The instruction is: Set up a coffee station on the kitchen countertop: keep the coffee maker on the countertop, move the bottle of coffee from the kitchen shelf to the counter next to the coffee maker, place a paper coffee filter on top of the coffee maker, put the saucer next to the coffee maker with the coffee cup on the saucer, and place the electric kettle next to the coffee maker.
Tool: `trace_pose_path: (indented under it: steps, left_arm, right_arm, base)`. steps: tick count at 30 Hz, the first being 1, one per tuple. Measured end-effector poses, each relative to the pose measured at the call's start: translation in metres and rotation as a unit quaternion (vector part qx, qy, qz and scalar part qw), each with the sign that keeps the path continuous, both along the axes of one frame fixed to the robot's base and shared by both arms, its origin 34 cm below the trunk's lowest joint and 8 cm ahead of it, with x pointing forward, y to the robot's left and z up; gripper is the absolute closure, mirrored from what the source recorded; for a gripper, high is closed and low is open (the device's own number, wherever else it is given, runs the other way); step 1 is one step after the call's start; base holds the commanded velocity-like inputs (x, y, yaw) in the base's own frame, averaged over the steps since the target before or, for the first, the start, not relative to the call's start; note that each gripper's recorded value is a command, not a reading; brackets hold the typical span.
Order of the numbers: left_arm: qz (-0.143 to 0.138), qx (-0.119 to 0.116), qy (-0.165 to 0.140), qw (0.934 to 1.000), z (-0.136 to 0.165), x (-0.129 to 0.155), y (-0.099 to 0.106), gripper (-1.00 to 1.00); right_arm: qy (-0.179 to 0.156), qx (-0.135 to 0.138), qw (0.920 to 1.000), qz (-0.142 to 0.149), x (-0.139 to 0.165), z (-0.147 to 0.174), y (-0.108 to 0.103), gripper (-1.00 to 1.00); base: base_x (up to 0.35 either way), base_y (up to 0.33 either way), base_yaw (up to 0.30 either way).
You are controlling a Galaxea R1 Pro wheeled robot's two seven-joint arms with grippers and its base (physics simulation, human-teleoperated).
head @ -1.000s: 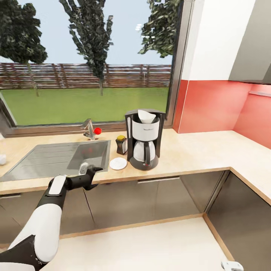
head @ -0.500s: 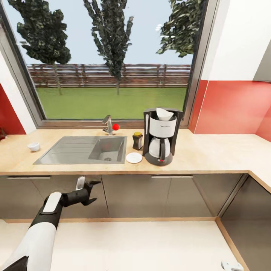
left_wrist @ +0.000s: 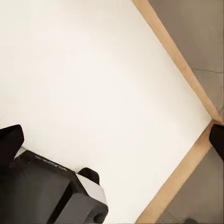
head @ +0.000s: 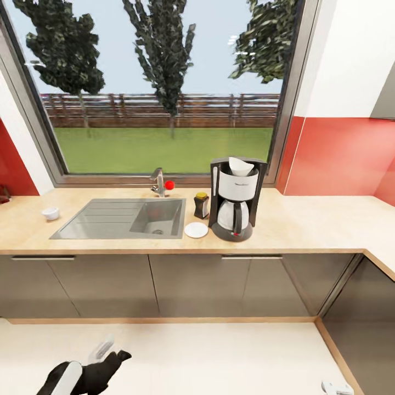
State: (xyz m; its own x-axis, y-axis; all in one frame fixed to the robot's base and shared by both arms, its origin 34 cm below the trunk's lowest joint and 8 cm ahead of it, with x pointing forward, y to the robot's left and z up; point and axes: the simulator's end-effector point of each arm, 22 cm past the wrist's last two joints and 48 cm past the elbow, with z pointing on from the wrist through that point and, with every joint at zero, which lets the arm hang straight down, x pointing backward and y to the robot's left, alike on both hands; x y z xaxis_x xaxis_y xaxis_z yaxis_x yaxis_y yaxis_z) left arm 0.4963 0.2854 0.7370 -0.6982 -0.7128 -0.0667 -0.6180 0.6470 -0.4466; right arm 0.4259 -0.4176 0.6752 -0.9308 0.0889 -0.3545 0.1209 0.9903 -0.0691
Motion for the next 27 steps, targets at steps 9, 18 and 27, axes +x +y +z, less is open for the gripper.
trace_pose_path:
  steps: [9,18,27]
  left_arm:
    - [-0.104,0.253,-0.073,0.9590,-0.062,-0.075,0.068,-1.00]
    - [-0.275,0.316,-0.141,0.8968,-0.071,-0.105,0.049,-1.00]
    - [-0.284,0.309,-0.126,0.8990,-0.078,-0.123,0.046,-1.00]
  right_arm:
    - [0.002,0.002,1.0000,0.003,-0.004,-0.002,0.003,-1.00]
    - [0.004,0.009,0.9999,0.006,-0.006,-0.004,0.011,-1.00]
    - [0.003,0.017,0.9998,0.008,-0.005,-0.006,0.021,-1.00]
  base:
    - [0.000,0.000,0.000]
    - [0.000,0.000,0.000]
    - [0.000,0.000,0.000]
